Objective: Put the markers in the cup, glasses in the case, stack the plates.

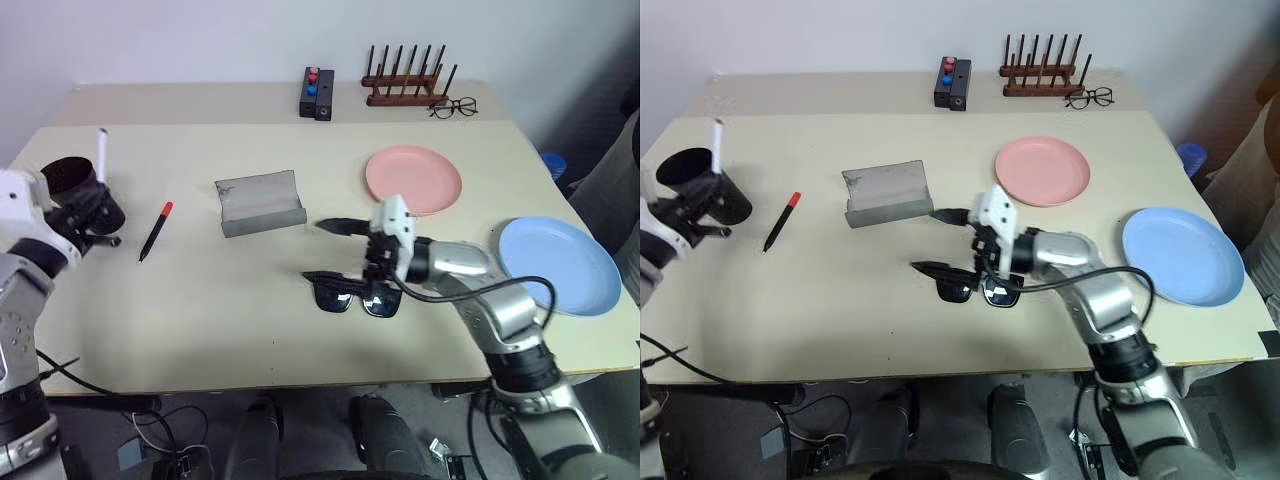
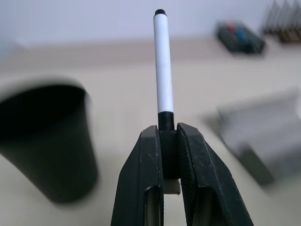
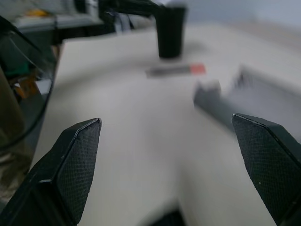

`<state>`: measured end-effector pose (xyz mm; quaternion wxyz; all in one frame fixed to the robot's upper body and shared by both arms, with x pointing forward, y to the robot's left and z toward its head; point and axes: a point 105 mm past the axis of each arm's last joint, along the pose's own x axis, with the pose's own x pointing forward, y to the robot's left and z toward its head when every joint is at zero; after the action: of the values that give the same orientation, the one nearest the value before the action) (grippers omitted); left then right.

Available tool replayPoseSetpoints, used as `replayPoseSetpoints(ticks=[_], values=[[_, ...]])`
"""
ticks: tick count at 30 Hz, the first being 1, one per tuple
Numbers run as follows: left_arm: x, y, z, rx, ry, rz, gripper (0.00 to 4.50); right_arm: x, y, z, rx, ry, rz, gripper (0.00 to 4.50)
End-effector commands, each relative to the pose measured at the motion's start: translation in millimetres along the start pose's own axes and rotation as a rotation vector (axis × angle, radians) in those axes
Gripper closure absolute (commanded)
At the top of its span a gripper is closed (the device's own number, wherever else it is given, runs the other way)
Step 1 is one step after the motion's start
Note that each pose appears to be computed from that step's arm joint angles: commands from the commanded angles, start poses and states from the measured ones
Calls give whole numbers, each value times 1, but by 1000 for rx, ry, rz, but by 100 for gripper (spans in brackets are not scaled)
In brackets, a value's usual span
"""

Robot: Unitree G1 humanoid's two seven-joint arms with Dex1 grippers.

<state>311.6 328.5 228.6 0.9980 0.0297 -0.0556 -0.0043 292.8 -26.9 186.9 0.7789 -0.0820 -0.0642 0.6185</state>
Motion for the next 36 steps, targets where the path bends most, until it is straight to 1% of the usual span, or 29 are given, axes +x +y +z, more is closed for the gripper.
replayPoseSetpoints(ticks=[1,4,6,8,10,19,27,32,36], values=[[7,17,25,27,-110,110,446,18,-3,13,-65,-51,14,0],[17,25,38,41,-171,175,446,30,-2,19,-82,-77,33,0],[22,30,44,83,-197,221,446,34,0,19,-87,-85,40,0],[28,36,47,116,-218,278,446,39,2,19,-89,-92,48,0],[31,40,46,112,-233,309,446,41,4,19,-91,-99,49,0],[43,60,34,57,-280,425,446,44,4,21,-82,-130,18,0],[44,66,17,44,-257,452,446,44,1,28,-56,-167,-23,0],[42,68,5,37,-232,464,446,48,-2,40,12,-244,-57,0],[42,67,-1,29,-218,463,446,49,-2,42,34,-256,-65,0]])
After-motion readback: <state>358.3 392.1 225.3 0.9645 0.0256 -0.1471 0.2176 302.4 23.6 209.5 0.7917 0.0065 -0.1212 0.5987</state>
